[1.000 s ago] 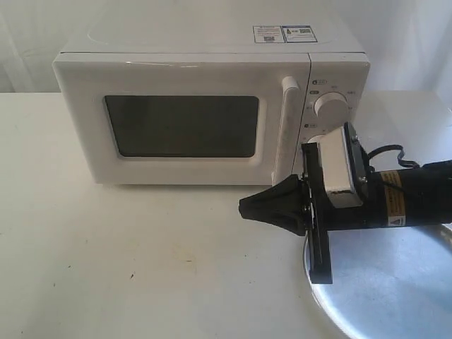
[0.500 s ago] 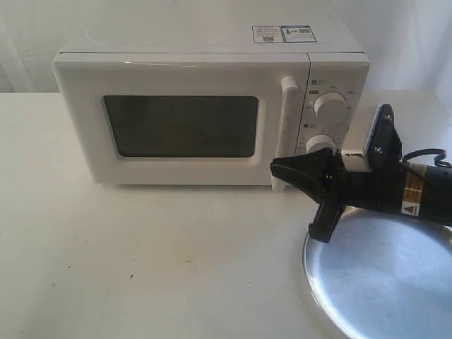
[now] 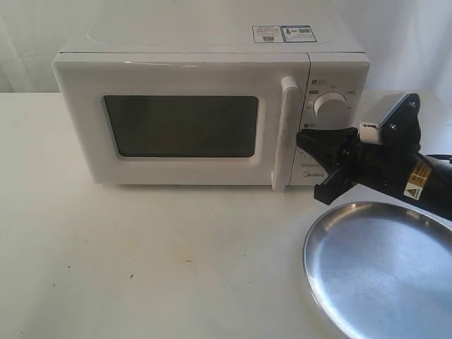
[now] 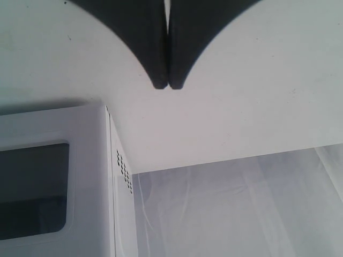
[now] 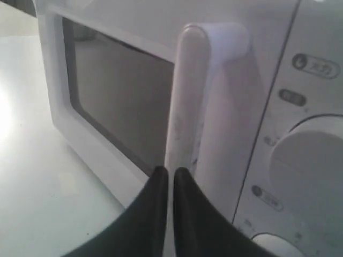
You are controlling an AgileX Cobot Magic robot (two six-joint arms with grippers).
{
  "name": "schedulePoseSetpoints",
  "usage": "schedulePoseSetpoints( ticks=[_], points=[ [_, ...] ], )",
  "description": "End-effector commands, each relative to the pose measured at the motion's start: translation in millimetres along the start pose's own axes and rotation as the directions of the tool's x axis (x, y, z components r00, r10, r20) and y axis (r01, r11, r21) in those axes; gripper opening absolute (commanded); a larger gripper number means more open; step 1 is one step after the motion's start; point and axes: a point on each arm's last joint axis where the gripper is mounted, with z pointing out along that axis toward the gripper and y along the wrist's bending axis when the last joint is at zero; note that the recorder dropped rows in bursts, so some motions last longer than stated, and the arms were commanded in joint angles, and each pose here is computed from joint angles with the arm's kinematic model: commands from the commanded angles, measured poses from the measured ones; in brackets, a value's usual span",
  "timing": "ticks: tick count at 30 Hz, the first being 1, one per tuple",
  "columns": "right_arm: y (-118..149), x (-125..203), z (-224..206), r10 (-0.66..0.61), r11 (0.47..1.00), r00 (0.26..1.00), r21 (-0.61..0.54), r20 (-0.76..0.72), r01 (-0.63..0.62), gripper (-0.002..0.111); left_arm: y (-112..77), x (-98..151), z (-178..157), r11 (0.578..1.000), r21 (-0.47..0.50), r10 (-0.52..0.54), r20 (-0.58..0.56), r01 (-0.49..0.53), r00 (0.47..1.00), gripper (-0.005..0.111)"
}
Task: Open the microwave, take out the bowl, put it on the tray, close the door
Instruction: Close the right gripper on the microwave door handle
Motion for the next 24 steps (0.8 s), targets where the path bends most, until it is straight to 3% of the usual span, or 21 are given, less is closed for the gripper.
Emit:
schedulePoseSetpoints(
  ticks=[1,5,12,17,24],
  points=[
    [-4,-5,-3,0.024,1.000,0.998,0.003,0.058,-0.025,0.023,0.0,-2,0,1.000,0.001,-0.008,0.010,0.008,1.000,0.000],
    [-6,-6,-1,0.047,0.999,0.998,0.001,0.048,-0.047,0.037,0.0,-2,0,1.000,0.001,-0.008,0.010,0.008,1.000,0.000],
    [-17,0,10,0.071,0.997,0.997,-0.008,0.023,-0.071,0.037,0.0,-2,0,1.000,0.001,-0.008,0.010,0.008,1.000,0.000],
    [-17,6,20,0.107,0.985,0.994,-0.134,-0.018,-0.109,0.037,0.0,-2,0,1.000,0.001,-0.008,0.010,0.008,1.000,0.000],
    [-19,2,30,0.092,0.984,0.996,-0.153,-0.004,-0.092,0.037,0.0,-2,0,1.000,0.001,-0.008,0.010,0.008,1.000,0.000]
  ],
)
